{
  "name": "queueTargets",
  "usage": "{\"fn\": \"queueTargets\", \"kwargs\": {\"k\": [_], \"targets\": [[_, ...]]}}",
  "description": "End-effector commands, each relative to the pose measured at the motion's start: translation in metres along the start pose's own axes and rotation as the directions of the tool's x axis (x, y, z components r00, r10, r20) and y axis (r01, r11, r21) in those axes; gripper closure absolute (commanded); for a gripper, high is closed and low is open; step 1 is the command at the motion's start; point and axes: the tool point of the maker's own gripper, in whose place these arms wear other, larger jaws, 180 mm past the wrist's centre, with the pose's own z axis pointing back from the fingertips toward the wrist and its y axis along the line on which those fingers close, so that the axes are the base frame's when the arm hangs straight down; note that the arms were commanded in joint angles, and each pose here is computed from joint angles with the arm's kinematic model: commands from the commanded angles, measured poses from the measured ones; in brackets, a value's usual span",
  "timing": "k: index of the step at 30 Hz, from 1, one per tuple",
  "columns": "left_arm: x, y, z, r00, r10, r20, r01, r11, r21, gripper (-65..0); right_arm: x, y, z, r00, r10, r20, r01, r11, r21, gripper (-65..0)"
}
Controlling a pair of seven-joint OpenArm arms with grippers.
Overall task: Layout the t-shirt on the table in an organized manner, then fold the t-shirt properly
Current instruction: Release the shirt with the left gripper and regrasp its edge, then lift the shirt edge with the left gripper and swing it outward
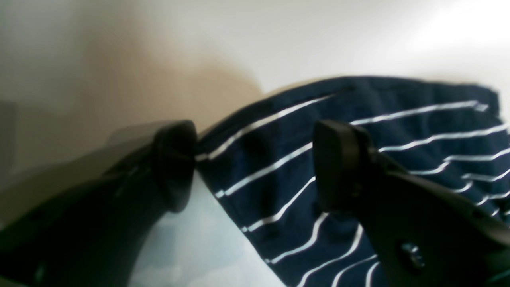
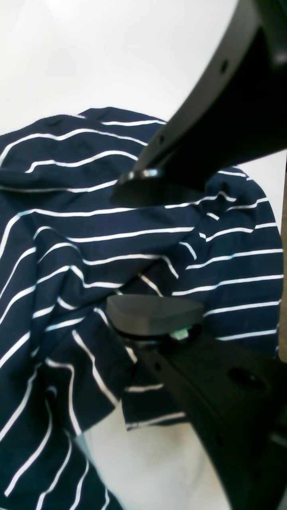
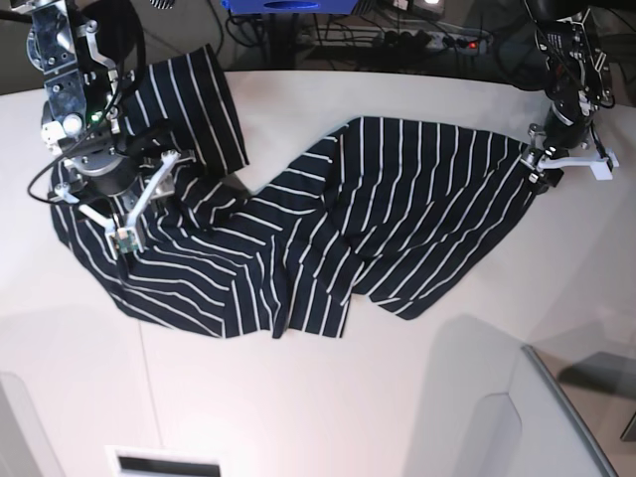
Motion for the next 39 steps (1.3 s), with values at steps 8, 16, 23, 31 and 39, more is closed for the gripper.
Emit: {"fn": "queueTargets", "kwargs": {"k": [8, 16, 23, 31, 39], "targets": [[-0.003, -0.002, 0.002, 0.999, -0.016, -0.045, 0.016, 1.000, 0.000, 0.0, 0.011, -0.006, 0.003, 0.999, 0.004, 0.041, -0.004, 1.000, -0.016, -32.1], [0.049, -0.063, 0.050, 0.994, -0.107, -0.017, 0.104, 0.987, -0.125, 0.0, 0.011, -0.006, 0.002, 0.999, 0.004, 0.039, -0.004, 1.000, -0.016, -32.1], [0.124, -0.144, 0.108, 0.994, 0.007, 0.108, 0.021, 0.968, -0.252, 0.0, -0.015, -0.014, -0.026, 0.998, 0.002, -0.064, -0.004, 0.999, -0.032, -32.1], [0.164, -0.229, 0.130, 0.972, 0.188, 0.139, -0.080, 0.826, -0.558, 0.0, -0.015, -0.012, -0.028, 1.000, 0.004, -0.030, -0.005, 1.000, -0.029, -32.1], [0.219, -0.267, 0.153, 0.931, 0.286, 0.228, -0.063, 0.740, -0.670, 0.0, -0.013, -0.015, -0.028, 1.000, 0.001, -0.024, -0.002, 0.999, -0.035, -32.1]]}}
